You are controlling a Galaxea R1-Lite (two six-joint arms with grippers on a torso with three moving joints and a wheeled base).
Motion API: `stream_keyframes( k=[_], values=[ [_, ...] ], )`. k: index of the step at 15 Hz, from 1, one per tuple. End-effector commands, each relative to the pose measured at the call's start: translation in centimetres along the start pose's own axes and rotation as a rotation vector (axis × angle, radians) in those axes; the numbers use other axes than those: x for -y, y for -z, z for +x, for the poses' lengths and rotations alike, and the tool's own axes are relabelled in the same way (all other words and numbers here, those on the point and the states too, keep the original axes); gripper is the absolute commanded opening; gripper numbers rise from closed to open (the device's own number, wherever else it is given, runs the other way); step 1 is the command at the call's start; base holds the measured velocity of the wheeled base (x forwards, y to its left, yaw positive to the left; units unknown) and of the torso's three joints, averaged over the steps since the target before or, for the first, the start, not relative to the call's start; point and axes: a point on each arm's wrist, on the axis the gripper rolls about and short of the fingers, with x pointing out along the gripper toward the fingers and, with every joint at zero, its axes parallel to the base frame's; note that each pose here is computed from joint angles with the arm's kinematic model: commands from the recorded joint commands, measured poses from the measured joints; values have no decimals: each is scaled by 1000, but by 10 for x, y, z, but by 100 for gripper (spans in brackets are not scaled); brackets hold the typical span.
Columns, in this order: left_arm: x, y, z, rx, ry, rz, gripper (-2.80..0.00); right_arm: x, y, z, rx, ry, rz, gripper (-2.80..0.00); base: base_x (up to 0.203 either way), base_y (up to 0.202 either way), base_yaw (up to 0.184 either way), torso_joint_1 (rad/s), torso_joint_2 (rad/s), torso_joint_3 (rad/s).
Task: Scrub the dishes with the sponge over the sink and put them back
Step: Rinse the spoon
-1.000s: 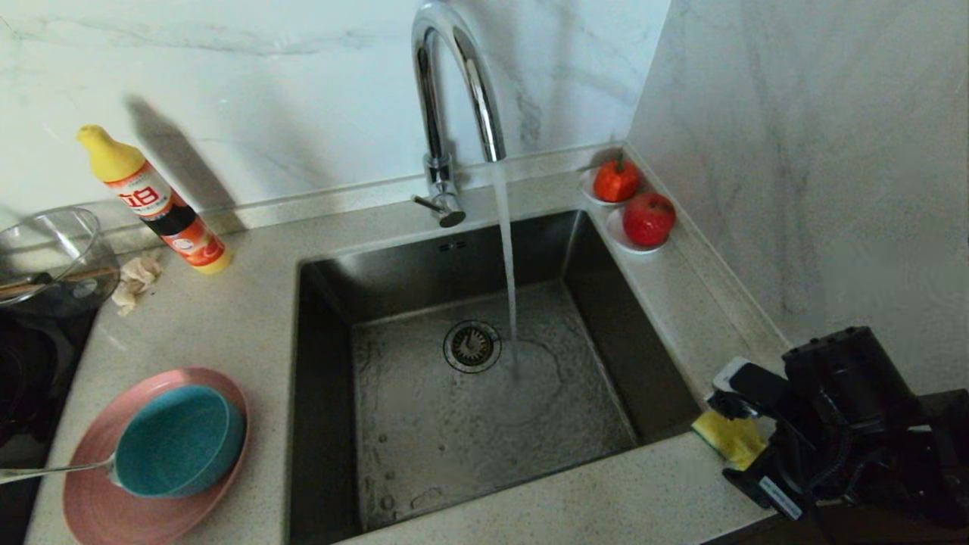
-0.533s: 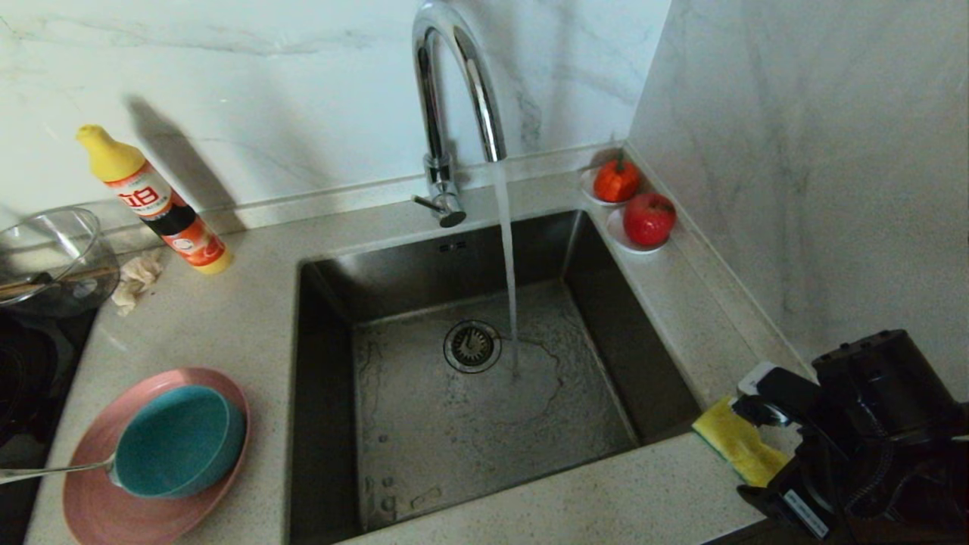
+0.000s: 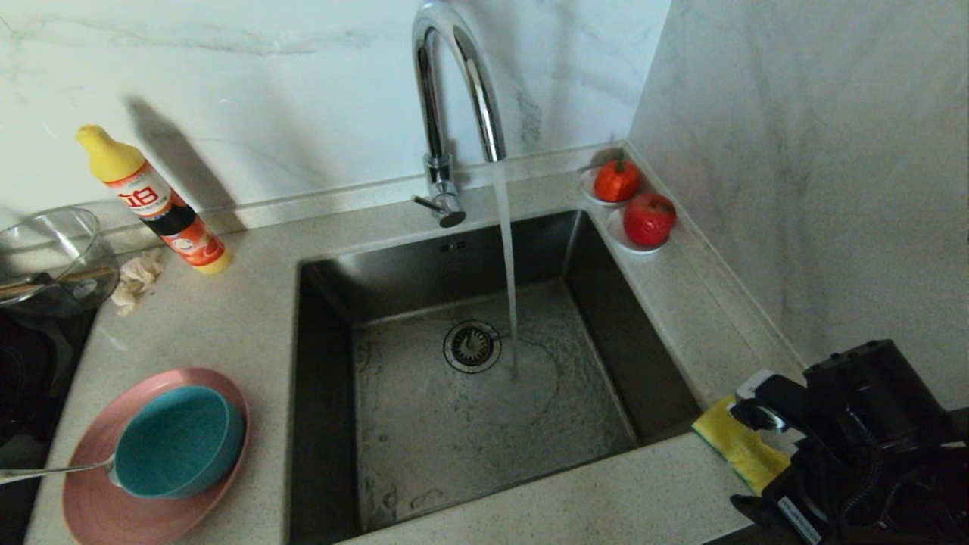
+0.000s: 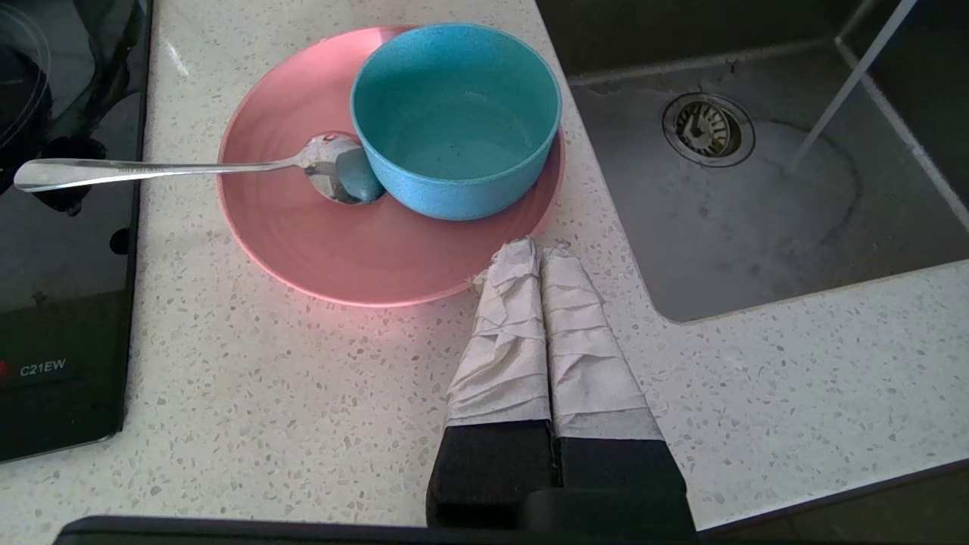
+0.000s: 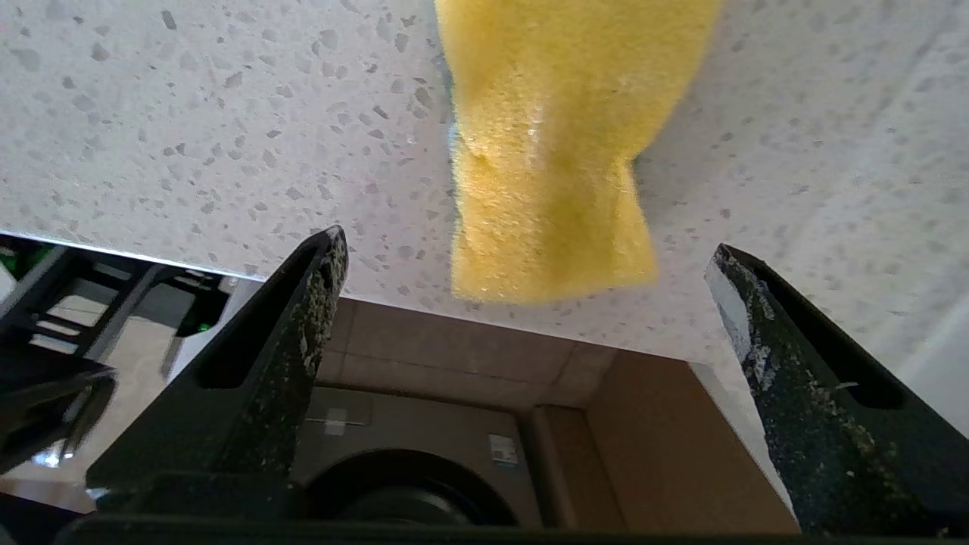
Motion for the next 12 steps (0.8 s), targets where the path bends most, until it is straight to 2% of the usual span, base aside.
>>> stream_keyframes(
  k=[1, 12],
  values=[
    [0, 0, 0, 2, 0, 0, -280, -1, -1, 3, -8, -2, -4, 0, 0, 0, 0, 0, 0, 0],
    [0, 0, 0, 2, 0, 0, -280, 4, -2, 18, -26, 0, 27, 0, 0, 0, 0, 0, 0, 0]
  ],
)
